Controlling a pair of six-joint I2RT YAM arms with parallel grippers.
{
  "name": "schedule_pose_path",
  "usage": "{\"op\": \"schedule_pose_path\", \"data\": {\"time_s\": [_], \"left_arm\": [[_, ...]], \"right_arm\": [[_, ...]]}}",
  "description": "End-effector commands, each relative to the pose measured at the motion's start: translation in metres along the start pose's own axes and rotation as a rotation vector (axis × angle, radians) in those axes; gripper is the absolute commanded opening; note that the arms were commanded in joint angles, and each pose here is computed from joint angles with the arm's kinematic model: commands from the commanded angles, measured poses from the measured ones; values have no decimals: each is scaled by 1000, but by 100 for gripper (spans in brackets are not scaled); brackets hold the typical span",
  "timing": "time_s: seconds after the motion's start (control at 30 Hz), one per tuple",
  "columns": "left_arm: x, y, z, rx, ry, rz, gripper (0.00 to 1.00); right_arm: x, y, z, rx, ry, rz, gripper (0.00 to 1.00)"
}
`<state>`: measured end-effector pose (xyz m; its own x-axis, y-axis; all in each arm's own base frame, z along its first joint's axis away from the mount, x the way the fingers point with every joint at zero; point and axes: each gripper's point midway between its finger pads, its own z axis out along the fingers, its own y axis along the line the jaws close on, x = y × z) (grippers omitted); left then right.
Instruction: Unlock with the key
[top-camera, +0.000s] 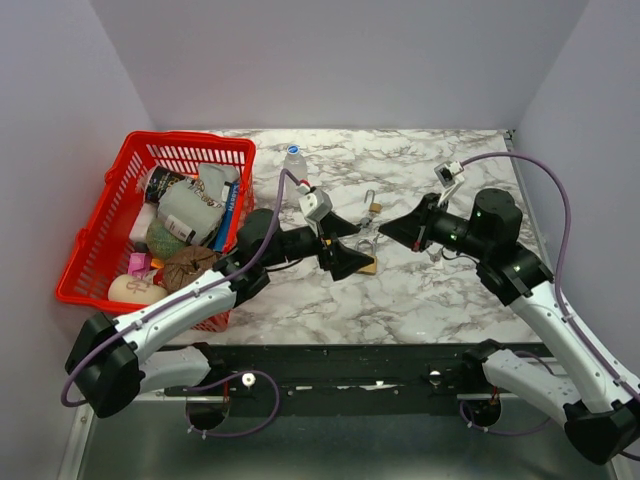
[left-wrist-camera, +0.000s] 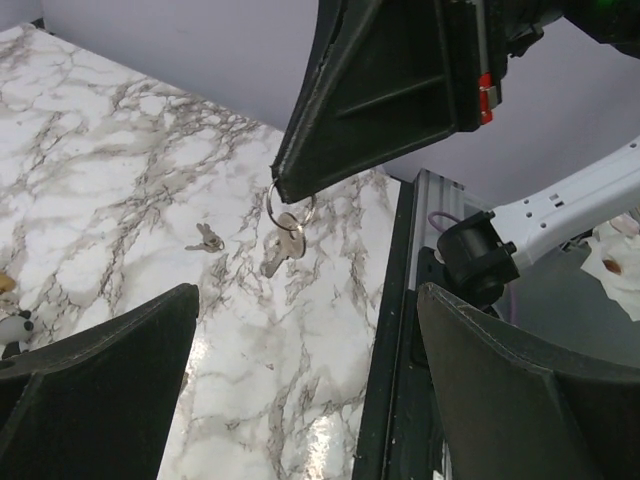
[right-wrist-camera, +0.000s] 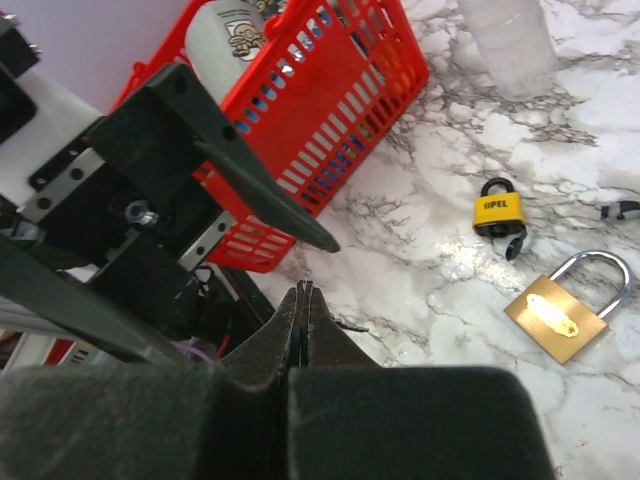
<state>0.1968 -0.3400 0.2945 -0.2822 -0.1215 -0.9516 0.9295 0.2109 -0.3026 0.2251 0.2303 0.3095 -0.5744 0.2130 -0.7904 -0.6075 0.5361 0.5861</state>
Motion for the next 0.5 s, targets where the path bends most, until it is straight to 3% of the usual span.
{"op": "schedule_pose_path", "data": {"time_s": [0.0, 0.23, 0.47], "left_arm": [[-3, -1, 11, 15, -35, 72, 99], [-6, -7, 23, 42, -46, 92, 97], [-5, -9, 25, 41, -39, 82, 73]], "right_arm": [[-1, 26, -8, -102, 8, 12, 1], [1, 29, -10, -123, 4, 18, 1], [2, 29, -9, -132, -2, 29, 1]]}}
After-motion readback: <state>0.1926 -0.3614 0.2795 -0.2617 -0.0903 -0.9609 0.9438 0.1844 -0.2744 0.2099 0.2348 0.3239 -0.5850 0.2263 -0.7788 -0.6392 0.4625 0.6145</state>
